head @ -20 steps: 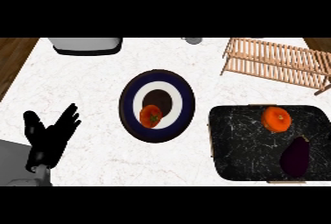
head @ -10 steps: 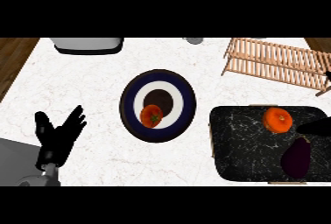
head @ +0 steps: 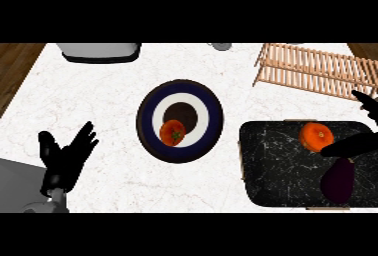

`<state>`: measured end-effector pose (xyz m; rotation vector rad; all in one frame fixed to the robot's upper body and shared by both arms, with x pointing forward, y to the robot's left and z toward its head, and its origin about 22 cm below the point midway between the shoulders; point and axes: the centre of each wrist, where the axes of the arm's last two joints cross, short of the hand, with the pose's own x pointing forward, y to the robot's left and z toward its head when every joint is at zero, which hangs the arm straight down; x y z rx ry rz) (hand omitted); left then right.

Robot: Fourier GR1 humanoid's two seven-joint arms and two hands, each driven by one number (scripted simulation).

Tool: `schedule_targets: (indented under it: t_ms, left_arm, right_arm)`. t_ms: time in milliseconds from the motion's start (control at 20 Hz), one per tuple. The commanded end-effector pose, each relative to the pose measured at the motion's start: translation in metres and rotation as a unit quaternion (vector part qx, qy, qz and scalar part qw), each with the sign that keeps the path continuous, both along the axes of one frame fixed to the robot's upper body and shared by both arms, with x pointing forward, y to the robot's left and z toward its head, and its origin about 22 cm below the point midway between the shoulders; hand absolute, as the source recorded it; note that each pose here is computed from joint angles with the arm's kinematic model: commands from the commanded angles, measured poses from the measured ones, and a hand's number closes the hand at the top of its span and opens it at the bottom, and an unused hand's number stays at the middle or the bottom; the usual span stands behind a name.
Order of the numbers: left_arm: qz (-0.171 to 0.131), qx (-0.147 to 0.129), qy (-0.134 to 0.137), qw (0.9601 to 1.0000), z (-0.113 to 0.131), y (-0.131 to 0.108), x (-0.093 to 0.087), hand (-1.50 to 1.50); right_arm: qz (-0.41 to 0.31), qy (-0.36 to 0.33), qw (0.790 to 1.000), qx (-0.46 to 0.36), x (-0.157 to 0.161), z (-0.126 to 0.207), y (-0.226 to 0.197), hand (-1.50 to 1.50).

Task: Pick the squash from the tray and place it in the tiered shelf

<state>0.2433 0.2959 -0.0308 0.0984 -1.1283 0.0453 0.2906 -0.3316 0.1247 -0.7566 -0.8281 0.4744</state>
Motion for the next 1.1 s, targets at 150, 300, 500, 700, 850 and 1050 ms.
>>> schedule_targets:
  t_ms: [150,300,500,700,850,1050]
  left_arm:
    - [-0.006,-0.001,0.003,1.0000,-0.009,-0.014,-0.006,0.00]
    - [-0.001,-0.001,0.003,1.0000,0.008,-0.002,-0.013,0.00]
    - [-0.007,-0.010,0.006,0.9999,-0.003,0.007,-0.001,0.00]
    - [-0.002,0.000,0.007,1.0000,0.001,0.016,-0.004,0.00]
    - [-0.005,0.003,0.002,1.0000,0.007,0.004,0.015,0.00]
    - [-0.006,0.000,0.004,1.0000,0.014,-0.005,0.000,0.00]
  right_arm:
    - [-0.018,0.010,1.000,-0.020,-0.004,-0.016,0.028,-1.50]
    - [-0.021,0.012,0.999,-0.027,0.004,-0.042,0.027,-1.50]
    - [-0.020,0.017,0.999,-0.030,0.006,-0.020,0.026,-1.50]
    - [-0.029,0.034,0.998,-0.053,0.010,-0.056,0.004,-1.50]
    - [-0.036,0.036,0.996,-0.067,0.025,-0.053,0.038,-1.50]
    - [-0.043,0.014,0.997,-0.068,0.015,-0.077,0.034,-1.50]
